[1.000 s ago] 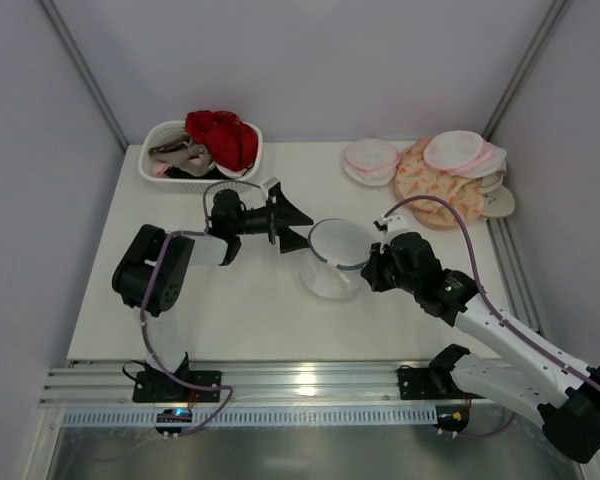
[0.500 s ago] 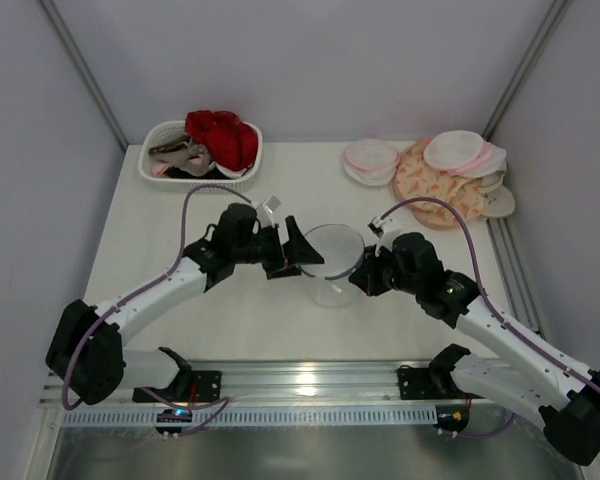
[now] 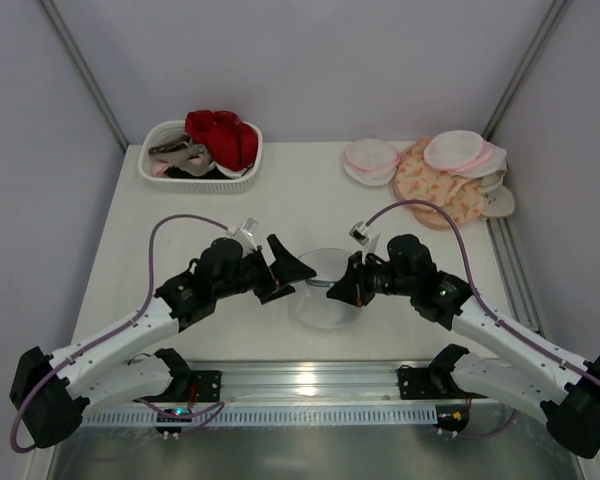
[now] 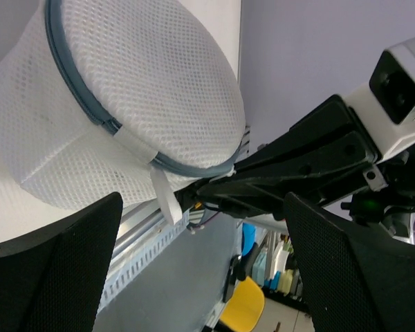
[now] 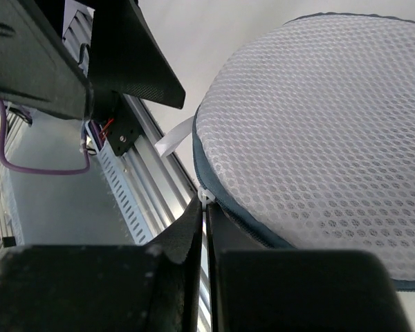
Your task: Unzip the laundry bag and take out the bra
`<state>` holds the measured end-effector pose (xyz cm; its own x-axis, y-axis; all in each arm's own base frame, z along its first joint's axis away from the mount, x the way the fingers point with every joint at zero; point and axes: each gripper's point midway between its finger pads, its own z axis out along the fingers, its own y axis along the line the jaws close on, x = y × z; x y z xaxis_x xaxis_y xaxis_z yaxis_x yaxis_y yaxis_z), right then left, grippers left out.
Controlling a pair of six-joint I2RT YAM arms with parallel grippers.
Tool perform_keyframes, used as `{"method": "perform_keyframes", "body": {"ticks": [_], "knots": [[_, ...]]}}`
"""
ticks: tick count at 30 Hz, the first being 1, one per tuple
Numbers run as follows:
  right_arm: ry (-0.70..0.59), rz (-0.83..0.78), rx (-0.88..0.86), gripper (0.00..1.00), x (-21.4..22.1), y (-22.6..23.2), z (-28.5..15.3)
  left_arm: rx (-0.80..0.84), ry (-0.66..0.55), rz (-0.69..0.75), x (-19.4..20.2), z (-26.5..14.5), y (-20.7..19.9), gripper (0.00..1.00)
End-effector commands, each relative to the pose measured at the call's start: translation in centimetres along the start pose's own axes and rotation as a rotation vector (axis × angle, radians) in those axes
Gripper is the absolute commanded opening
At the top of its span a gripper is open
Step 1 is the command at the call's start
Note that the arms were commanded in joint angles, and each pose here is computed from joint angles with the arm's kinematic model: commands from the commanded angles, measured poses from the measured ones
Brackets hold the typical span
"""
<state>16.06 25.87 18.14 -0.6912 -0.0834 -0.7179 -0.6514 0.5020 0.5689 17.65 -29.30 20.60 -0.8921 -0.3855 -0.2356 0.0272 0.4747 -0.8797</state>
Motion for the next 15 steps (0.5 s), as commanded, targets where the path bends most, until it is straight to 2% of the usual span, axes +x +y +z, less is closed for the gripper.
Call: {"method": "perform_keyframes", "body": {"ticks": [1,8,15], "knots": [[-0.019,-0.036,-0.058,0.04,-0.6,1.5,0.5,0.009,-0.094,-0.082,-1.4,0.2,0.0,0.99],[-0.01,-0.052,-0.053,0.04,-0.1,2.0,1.2,0.002,-0.026,-0.103,0.2,2.2,-0.8,0.99],[-0.009,-0.066,-0.054,0.04,0.2,2.5,1.4,-0.018,-0.078,-0.139,-0.4,2.6,0.3,1.0]]}}
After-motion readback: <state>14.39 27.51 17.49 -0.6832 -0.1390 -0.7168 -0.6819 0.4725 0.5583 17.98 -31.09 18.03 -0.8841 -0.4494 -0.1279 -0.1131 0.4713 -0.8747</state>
